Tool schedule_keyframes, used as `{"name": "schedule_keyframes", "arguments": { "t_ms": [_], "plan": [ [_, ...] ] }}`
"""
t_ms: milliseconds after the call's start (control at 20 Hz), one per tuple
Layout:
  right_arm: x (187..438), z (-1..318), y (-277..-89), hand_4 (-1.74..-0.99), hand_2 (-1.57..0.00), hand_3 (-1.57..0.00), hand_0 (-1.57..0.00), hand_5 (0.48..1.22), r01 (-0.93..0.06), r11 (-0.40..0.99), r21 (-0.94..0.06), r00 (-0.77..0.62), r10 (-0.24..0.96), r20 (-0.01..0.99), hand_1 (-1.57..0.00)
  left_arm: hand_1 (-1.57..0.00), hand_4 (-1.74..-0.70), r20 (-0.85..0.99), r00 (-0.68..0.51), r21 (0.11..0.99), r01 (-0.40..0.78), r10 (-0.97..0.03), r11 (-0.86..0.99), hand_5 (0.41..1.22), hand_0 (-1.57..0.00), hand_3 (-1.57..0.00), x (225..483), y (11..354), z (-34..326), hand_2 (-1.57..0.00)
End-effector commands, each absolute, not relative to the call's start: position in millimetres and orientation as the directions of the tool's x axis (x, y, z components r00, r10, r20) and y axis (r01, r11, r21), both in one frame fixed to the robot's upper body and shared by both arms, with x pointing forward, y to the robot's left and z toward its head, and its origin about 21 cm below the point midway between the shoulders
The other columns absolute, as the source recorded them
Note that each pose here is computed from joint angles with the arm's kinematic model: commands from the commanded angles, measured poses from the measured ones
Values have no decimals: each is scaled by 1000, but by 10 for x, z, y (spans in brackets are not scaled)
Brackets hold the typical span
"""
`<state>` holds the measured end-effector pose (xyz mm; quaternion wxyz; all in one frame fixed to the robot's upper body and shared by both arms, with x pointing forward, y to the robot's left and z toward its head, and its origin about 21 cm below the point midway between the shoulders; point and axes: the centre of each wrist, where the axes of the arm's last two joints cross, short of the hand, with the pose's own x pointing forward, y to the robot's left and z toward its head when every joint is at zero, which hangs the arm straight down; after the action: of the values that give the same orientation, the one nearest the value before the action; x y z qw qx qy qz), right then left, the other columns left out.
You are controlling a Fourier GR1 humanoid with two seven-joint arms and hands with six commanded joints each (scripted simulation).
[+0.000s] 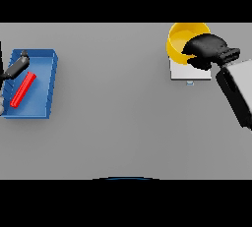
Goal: Pick up the red beaker and tilt it to pour out 1 green nut into yellow bowl. Pick up the yellow bowl and place it on the metallic measuring scale.
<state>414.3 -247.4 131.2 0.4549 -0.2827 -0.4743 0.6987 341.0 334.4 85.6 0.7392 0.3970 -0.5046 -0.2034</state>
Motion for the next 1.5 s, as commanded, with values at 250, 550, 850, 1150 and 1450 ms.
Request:
{"name": "schedule_keyframes", "arguments": {
  "t_ms": [250,550,850,1150,1450],
  "plan": [
    [4225,1005,-2721,-1741,-1407,-1351,-1571,1221,-397,-104,-912,-355,934,48,-1571,1,-724,581,414,795,-103,-701,598,682,1,1,3410,3357,832,1],
    [4240,831,-2785,-1741,-1354,-1369,-1571,1221,-424,-66,-903,-341,936,92,-1571,1,-727,581,417,794,-101,-699,600,675,1,1,3428,3382,877,1],
    [4264,799,-2802,-1736,-1420,-1244,-1472,1221,-437,-43,-899,-329,937,115,-1479,1,-725,574,411,801,-101,-708,590,669,1,1,3453,3335,894,1],
    [4286,818,-2749,-1593,-660,-661,-634,987,-449,-94,-889,-333,941,68,-564,1,-718,572,414,802,-98,-709,589,666,1,1,3453,3316,861,1],
    [4294,826,-2780,-1546,-195,-394,-165,856,-449,-107,-887,-390,917,87,-147,1,-722,569,420,801,-92,-707,591,664,1,1,3476,3318,839,1]
  ]
}}
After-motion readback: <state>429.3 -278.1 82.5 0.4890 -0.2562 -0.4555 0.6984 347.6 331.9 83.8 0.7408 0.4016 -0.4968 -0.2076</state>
